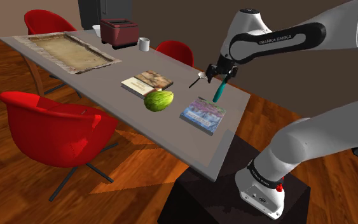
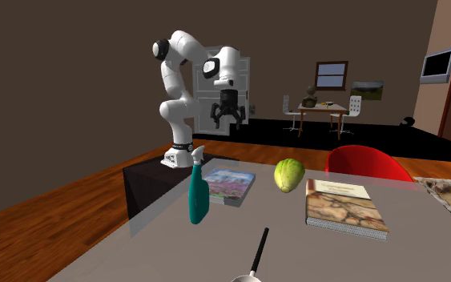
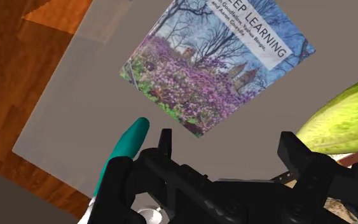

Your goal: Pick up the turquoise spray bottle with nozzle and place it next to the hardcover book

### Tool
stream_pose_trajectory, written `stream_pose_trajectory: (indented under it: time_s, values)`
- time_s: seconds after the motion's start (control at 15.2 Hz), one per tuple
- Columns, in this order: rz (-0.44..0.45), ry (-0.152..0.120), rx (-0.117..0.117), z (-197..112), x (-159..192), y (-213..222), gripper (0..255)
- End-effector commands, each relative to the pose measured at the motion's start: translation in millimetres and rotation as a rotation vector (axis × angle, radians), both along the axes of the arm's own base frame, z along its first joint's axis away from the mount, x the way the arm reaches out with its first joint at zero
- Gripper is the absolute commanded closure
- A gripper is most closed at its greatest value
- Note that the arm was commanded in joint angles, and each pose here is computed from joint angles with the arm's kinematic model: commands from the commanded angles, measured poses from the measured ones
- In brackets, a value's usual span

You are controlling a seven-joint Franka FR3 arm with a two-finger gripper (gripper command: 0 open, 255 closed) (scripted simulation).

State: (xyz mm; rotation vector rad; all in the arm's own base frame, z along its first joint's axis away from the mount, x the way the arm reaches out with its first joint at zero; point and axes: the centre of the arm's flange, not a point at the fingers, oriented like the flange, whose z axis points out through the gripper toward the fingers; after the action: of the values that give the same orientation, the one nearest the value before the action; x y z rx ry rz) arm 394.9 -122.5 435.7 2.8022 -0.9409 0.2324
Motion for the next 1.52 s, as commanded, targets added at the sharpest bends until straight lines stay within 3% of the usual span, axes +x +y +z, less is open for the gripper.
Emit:
stream_pose_trajectory:
  time_s: [0.0, 1.19, 1.45]
  values:
    - [-0.07, -0.031, -0.02, -16.1, 5.8, -16.2, 0]
    - [-0.681, -0.275, -0.201, -125.6, 41.1, -189.8, 0]
    - [-0.681, -0.275, -0.201, -144.0, 43.4, -200.0, 0]
